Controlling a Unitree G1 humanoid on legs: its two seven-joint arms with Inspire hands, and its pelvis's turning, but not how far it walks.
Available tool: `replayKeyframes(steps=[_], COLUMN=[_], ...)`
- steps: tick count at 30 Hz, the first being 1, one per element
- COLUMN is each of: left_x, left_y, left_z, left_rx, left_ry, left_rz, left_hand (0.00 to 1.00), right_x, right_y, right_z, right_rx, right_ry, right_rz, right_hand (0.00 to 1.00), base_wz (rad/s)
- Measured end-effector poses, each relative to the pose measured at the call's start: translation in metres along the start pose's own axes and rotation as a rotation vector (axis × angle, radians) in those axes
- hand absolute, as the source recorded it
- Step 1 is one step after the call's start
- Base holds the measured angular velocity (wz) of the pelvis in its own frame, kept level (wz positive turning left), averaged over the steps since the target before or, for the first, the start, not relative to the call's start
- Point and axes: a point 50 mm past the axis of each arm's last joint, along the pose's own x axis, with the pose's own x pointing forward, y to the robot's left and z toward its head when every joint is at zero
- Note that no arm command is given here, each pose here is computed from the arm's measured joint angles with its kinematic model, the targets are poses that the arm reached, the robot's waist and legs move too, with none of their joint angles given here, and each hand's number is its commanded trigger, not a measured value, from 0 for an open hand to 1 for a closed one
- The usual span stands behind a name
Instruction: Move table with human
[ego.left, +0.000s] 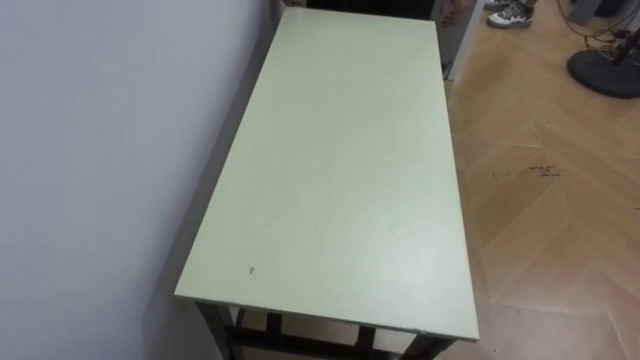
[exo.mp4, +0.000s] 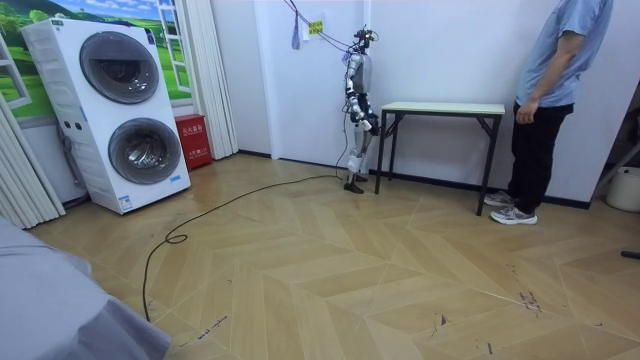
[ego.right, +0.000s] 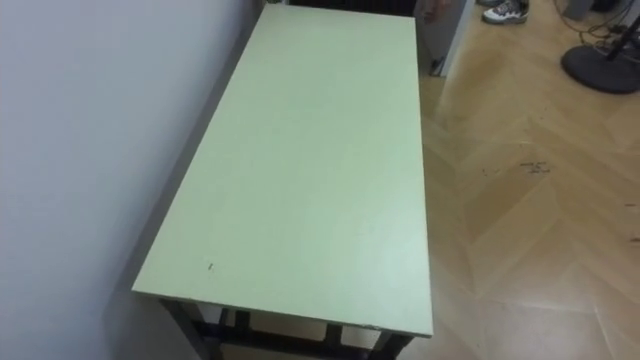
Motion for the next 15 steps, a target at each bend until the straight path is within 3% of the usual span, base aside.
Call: replayKeyframes(steps=[4,15], left_x=[0.001,0.004], left_y=[0.004,0.005], left_z=[-0.001,0.0], left_rx=[-0.001,0.035], left_ry=[0.02,0.038], left_rz=[0.041,0.111], left_hand=[0.0,0.0], right_x=[-0.012,-0.01], right_y=[-0.024,-0.026], right_z=[-0.021,-0.025], right_rx=[0.028,0.056], right_ry=[0.083,0.108], right_rz=[-0.164,-0.242], right_hand=[0.0,0.0], base_wz=[-0.05,-0.01])
